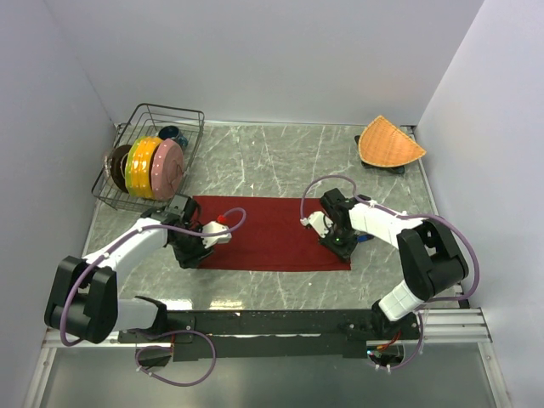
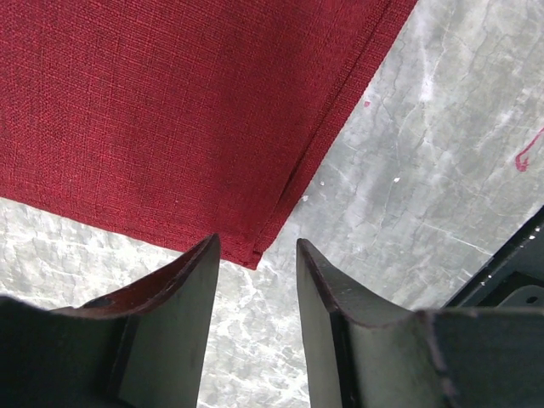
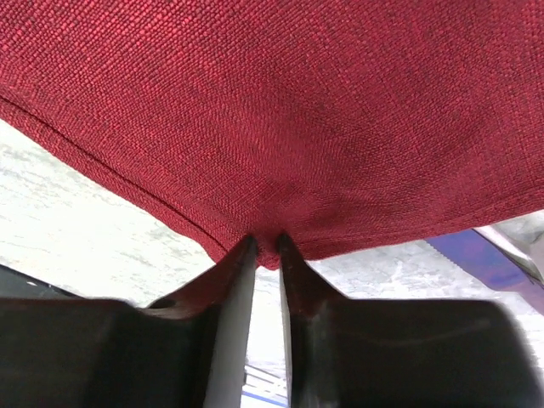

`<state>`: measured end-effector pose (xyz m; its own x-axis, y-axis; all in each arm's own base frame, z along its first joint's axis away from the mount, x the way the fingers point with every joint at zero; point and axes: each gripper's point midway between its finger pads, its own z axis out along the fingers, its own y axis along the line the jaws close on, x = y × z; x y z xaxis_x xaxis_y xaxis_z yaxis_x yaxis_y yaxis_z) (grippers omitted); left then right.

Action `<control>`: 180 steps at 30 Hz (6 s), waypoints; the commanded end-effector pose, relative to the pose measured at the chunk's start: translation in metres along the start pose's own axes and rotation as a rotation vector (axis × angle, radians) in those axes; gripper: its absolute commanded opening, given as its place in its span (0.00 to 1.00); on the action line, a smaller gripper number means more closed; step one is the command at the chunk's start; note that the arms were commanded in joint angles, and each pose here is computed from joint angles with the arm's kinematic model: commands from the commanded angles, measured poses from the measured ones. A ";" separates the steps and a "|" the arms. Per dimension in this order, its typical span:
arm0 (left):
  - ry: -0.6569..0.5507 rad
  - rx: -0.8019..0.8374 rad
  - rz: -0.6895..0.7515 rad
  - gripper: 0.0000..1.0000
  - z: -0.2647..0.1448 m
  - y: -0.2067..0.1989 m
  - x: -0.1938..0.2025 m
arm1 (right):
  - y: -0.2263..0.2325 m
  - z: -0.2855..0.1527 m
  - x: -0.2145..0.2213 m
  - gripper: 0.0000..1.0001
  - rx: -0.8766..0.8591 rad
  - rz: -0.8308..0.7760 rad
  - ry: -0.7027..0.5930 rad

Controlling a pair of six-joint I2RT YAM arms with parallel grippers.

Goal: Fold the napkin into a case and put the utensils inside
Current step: Smooth out the rectangle-folded napkin at the center of the board.

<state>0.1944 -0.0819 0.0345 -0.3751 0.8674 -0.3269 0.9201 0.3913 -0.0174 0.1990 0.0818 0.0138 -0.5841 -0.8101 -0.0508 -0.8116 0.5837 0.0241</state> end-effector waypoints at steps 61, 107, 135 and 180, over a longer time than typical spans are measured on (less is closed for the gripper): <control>0.052 -0.053 0.139 0.25 0.015 0.003 0.006 | 0.006 -0.033 -0.019 0.00 -0.040 0.015 -0.048; 0.100 -0.040 0.172 0.01 -0.004 -0.004 0.014 | 0.024 -0.029 -0.004 0.00 -0.103 0.022 0.007; -0.450 -0.309 0.051 0.99 -0.140 0.046 -0.139 | -0.040 -0.190 -0.107 0.77 -0.017 0.147 -0.517; -0.948 -0.849 0.175 0.99 0.002 0.121 -0.289 | -0.032 -0.043 -0.256 1.00 -0.836 0.941 -0.661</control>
<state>0.4046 -0.2722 0.1051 0.2058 0.5486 -0.8104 0.4997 0.6531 0.5690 0.3699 0.2722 0.0753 -0.9775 0.1381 -0.1597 -0.0654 0.5214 0.8508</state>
